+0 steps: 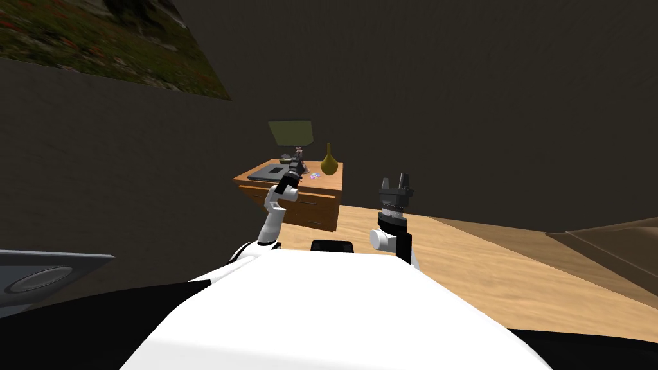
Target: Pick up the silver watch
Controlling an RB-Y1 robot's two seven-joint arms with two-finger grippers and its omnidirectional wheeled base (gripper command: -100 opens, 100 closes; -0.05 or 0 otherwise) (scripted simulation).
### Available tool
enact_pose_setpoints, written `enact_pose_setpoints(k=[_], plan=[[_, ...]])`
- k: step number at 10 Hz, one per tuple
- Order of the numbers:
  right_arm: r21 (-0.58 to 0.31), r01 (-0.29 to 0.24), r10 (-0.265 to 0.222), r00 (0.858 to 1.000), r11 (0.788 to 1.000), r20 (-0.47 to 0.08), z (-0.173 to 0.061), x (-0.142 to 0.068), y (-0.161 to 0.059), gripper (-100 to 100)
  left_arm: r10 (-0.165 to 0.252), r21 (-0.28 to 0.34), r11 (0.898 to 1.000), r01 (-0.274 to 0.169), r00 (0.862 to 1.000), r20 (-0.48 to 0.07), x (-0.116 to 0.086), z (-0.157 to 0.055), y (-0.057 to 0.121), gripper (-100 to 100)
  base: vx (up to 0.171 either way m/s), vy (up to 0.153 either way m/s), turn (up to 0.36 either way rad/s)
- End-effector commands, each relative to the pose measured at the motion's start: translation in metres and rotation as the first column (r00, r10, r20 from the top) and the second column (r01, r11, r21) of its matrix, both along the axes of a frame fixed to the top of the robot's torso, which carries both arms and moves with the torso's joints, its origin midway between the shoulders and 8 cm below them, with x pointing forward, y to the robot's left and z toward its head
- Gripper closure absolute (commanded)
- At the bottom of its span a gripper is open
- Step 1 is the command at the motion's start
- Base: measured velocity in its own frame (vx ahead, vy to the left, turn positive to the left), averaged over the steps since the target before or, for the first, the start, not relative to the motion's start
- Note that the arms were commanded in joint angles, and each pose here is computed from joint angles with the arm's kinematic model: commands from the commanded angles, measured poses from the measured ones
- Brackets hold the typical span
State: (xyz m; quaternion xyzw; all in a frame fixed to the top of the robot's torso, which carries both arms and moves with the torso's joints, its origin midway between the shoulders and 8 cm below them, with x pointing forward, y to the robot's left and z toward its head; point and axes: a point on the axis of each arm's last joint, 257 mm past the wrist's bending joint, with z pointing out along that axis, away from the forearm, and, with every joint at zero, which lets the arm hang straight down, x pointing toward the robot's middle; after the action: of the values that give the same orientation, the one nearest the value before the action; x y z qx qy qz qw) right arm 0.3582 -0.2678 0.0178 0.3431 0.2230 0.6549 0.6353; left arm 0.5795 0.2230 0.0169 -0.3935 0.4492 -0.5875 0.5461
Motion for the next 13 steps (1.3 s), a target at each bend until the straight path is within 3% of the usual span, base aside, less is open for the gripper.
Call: enact_pose_setpoints(k=[1,2,5,9,10,12,13], plan=[[0.0,0.0,0.0,1.0,1.0,0.0,0.0,0.0,0.0,0,0.003,-0.001,1.0,-0.003,1.0,-0.014,0.008,0.002,0.001,-100,0.004,-0.033,0.0],[0.0,0.0,0.0,1.0,1.0,0.0,0.0,0.0,0.0,0,0.02,-0.007,1.0,-0.02,0.998,-0.06,0.022,-0.005,0.008,-100,0.006,-0.053,0.024],[0.0,0.0,0.0,1.0,1.0,0.0,0.0,0.0,0.0,0,0.038,-0.012,0.999,-0.039,0.992,-0.121,0.045,-0.003,0.01,-100,0.005,-0.064,0.019],[0.0,0.0,0.0,1.0,1.0,0.0,0.0,0.0,0.0,0,0.062,-0.016,0.998,-0.066,0.979,-0.193,0.063,-0.011,0.016,-100,0.007,-0.03,0.01],[0.0,0.0,0.0,1.0,1.0,0.0,0.0,0.0,0.0,0,0.076,-0.023,0.996,-0.084,0.97,-0.229,0.074,-0.012,0.022,-100,0.012,-0.041,0.025],[0.0,0.0,0.0,1.0,1.0,0.0,0.0,0.0,0.0,0,0.083,-0.02,0.996,-0.091,0.962,-0.259,0.078,-0.016,0.022,-100,0.01,-0.027,0.006],[0.0,0.0,0.0,1.0,1.0,0.0,0.0,0.0,0.0,0,0.097,-0.026,0.994,-0.109,0.951,-0.295,0.088,-0.018,0.028,-100,0.016,-0.027,0.021]])
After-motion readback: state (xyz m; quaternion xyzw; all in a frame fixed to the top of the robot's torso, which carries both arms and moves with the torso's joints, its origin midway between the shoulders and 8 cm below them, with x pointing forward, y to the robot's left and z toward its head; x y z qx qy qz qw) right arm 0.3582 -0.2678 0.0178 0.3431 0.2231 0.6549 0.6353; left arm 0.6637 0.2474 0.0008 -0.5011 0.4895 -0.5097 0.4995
